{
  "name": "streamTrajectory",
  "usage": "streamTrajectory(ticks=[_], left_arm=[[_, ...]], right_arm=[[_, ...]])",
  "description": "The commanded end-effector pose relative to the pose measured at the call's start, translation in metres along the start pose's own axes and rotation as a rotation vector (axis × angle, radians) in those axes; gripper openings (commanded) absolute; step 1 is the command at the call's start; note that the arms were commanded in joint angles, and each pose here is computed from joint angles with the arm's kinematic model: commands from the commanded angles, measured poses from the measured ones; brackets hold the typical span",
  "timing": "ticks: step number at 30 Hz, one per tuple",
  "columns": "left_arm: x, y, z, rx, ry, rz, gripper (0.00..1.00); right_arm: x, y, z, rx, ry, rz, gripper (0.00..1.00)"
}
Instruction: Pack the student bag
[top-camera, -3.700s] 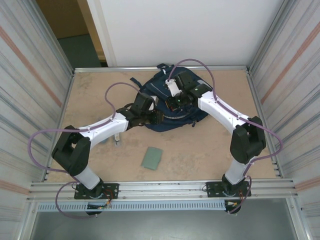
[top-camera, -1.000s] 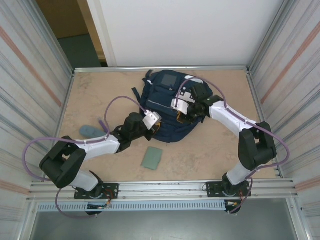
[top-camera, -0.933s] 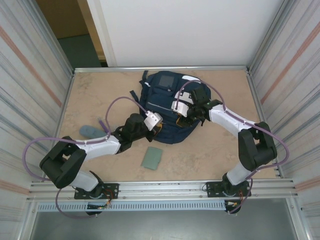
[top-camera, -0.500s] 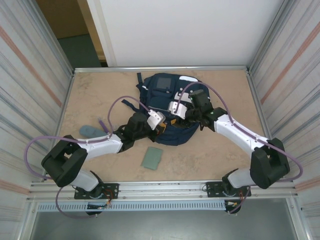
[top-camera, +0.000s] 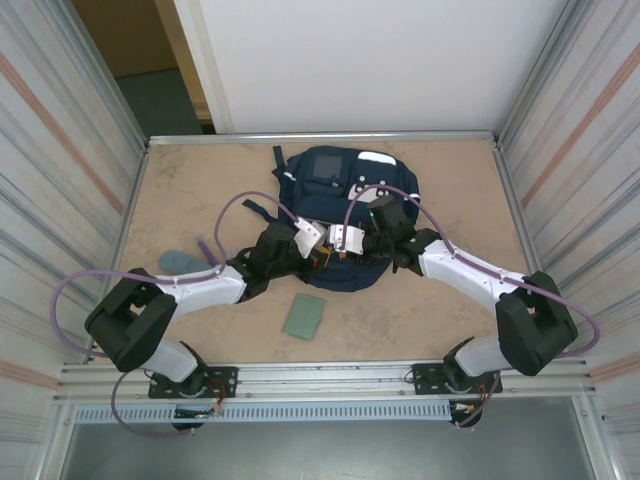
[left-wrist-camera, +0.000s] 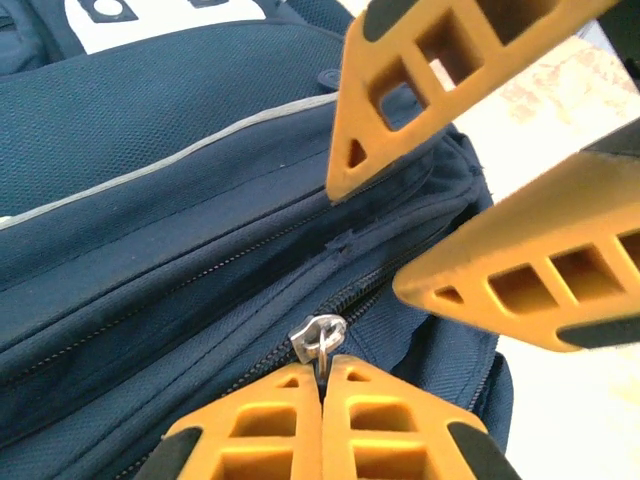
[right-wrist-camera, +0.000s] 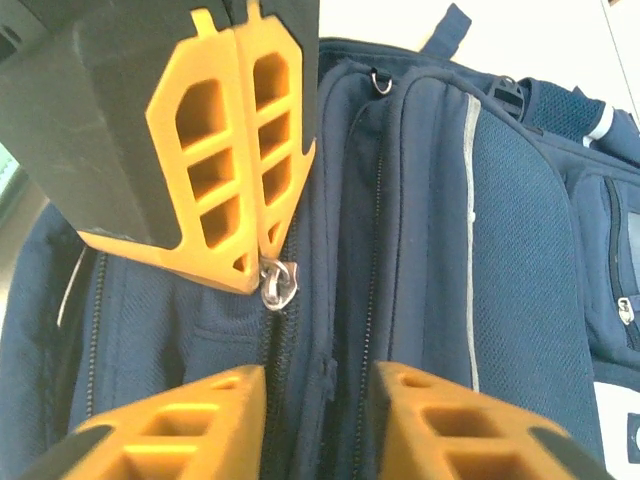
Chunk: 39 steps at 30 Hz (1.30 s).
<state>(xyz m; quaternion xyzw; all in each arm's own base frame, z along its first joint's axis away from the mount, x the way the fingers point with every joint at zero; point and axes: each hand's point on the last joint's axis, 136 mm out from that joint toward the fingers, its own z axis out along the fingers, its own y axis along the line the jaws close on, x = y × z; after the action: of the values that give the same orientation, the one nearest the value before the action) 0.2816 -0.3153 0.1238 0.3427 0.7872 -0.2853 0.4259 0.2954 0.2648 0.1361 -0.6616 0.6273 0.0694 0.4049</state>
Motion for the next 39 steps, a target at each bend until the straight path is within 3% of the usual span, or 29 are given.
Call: streamTrajectory(ticks=[1,4,9,13,18,20,23,28,31,33,36,39], left_arm=[[-0.040,-0.007,-0.014,0.018,-0.127,0.058,0.00],[-0.039,-0.001,-0.024,-0.003,-0.141,0.069,0.00],[-0.041,-0.006,-0.025,0.023,-0.138,0.066,0.00],[-0.046,-0.013,-0.026,0.067,-0.162,0.053,0.00],[-0.056,-0.019,-0.030,0.093,-0.168,0.040,0.00],[-0.053,-0.018,-0.028,0.089,-0.140,0.040,0.00],[-0.038,0.006,-0.021,-0.031,-0.035,0.050,0.00],[-0.014,0.074,-0.043,-0.270,-0.062,-0.013,0.00],[0.003,0.118,-0.053,-0.414,0.004,-0.069,0.00],[0.004,0.122,-0.049,-0.390,0.034,-0.072,0.00],[-0.007,0.095,-0.035,-0.217,-0.003,-0.062,0.00],[-0.027,0.059,-0.030,-0.058,-0.054,-0.093,0.00]], right_arm=[[0.019,0.004,0.009,0.002,0.089,-0.055,0.31],[0.017,0.006,0.005,-0.012,0.083,-0.029,0.47],[0.017,0.017,0.002,-0.075,0.007,0.089,0.49],[0.009,0.010,0.001,-0.022,-0.073,0.117,0.48],[0.008,0.010,0.018,0.041,-0.027,0.035,0.41],[0.013,0.007,0.018,0.073,-0.010,0.011,0.26],[0.017,0.002,0.008,0.085,-0.001,-0.002,0.04],[0.019,-0.004,-0.017,0.069,-0.027,0.046,0.00],[0.027,-0.007,-0.020,0.103,-0.022,0.053,0.00],[0.031,-0.006,-0.019,0.100,-0.006,0.046,0.00],[0.026,-0.007,-0.018,0.093,-0.027,0.070,0.00],[0.006,-0.012,-0.022,0.082,-0.109,0.142,0.19]])
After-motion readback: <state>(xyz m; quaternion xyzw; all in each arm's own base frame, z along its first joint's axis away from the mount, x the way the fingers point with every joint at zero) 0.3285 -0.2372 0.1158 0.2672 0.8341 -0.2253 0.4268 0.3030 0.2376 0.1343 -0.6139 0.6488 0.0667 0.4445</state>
